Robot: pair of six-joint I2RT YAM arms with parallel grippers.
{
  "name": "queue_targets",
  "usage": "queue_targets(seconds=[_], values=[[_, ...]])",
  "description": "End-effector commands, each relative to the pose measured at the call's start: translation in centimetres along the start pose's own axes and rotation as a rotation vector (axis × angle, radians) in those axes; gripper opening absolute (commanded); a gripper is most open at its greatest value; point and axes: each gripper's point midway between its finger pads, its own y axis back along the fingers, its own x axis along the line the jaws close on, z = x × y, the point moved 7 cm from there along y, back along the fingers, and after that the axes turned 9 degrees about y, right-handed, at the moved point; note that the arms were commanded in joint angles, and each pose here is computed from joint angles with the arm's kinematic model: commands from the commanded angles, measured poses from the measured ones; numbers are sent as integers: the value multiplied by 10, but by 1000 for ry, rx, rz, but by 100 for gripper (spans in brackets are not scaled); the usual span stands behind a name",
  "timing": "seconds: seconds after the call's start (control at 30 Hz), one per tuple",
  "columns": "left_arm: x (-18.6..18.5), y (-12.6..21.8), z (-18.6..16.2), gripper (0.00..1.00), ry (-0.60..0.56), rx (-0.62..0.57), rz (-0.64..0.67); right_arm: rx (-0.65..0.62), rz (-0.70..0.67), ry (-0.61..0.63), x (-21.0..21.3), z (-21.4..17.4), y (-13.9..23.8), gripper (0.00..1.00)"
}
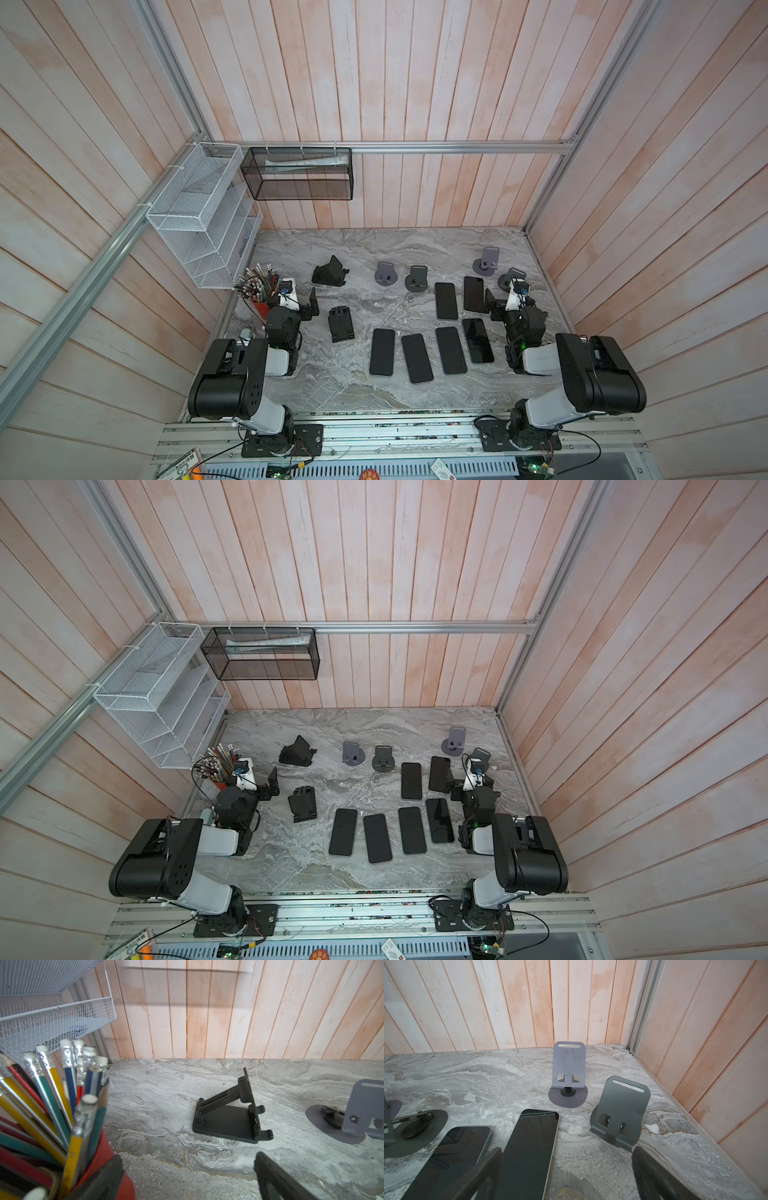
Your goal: Remove the phone from the phone stand
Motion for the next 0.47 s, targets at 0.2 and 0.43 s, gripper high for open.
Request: queue_targets(seconds=[0.2,0.43], values=[[0,-2,3,100,7,-5,-8,-9,-14,3,-3,5,-2,98],[0,-2,3,100,5,-4,-8,-7,-19,4,-2,5,-3,98]])
